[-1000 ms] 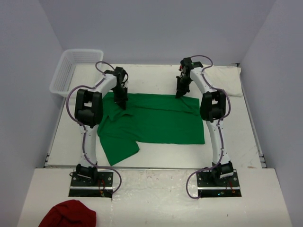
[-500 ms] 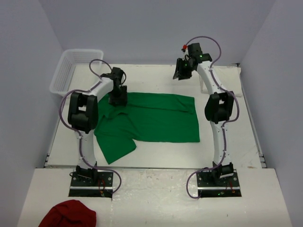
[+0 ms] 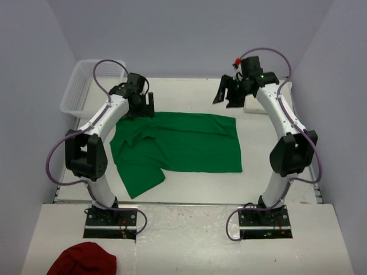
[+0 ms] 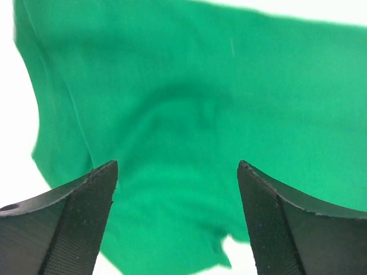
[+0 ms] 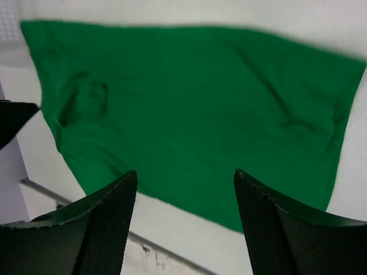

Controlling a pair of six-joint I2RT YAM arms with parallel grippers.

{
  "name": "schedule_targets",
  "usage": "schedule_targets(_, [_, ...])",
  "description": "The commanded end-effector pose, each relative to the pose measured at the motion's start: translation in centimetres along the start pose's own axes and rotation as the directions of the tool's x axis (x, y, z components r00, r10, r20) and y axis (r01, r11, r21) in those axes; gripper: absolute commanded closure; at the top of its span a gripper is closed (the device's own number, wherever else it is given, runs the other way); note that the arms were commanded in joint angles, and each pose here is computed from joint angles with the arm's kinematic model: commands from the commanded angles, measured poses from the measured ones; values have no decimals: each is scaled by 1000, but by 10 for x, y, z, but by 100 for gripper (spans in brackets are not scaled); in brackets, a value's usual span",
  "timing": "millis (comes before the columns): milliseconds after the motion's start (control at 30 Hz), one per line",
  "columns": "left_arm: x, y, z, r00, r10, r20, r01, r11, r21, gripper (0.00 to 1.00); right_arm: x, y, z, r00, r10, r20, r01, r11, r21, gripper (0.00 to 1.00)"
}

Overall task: Fold and stack the t-shirts
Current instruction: Grap the side of the flattened tshirt closest away from the robot with both arms

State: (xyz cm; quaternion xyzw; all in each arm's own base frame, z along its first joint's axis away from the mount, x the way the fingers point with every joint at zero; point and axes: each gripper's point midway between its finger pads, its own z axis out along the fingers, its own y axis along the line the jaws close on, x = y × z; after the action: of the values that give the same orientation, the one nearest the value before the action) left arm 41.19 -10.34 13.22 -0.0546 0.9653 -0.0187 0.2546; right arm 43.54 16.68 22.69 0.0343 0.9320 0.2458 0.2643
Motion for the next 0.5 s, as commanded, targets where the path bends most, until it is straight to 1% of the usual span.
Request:
schedule_targets(0, [60,2,-58,994,-29,-103,27,999,-26,16,53,9,-43,998,70,-6,-70,998,10,30])
schedule_targets(33, [77,-5,-67,990,-60,-128,58,998,-20,17,77,-5,-40,995,92,-39,-90,995,35,29])
schedule_targets(67, [110,3,-70,978,-73,-197,64,997,-51,18,86,-7,-46,995,96,-31,-95,995,37,29])
schedule_targets(100, [121,-5,-91,981,-108,-163,106,994,-18,20,103,-8,-55,995,98,-30,-98,995,14,28])
schedule_targets(133, [133,-4,-98,976,-134,-169,133,991,-18,21,112,-6,-59,994,105,-36,-105,994,-3,28])
schedule_targets(167, [157,3,-99,964,-160,-213,155,987,-39,23,121,-5,-63,993,108,-45,-109,994,-20,27])
schedule_targets(200, [168,0,-112,951,-221,-214,224,975,-9,25,139,-11,-61,990,116,-76,-118,993,-17,27])
schedule_targets(233, [181,3,-116,941,-243,-236,245,969,-21,26,142,-8,-73,994,105,-44,-106,994,-33,27])
schedule_targets(300, [204,14,-123,926,-281,-253,277,959,-51,27,157,-14,-76,992,117,-46,-118,993,-27,27])
schedule_targets(333, [220,27,-126,915,-287,-283,266,958,-111,27,158,-8,-85,994,103,-21,-104,992,-65,27])
schedule_targets(400, [233,42,-132,910,-293,-294,252,953,-169,28,166,-6,-89,993,109,-34,-112,990,-86,26])
schedule_targets(433, [243,45,-130,906,-277,-322,231,957,-175,29,169,-5,-93,993,109,-43,-112,989,-91,27])
schedule_targets(467, [249,47,-130,901,-274,-336,226,958,-174,35,171,-1,-96,994,98,-48,-103,988,-113,26])
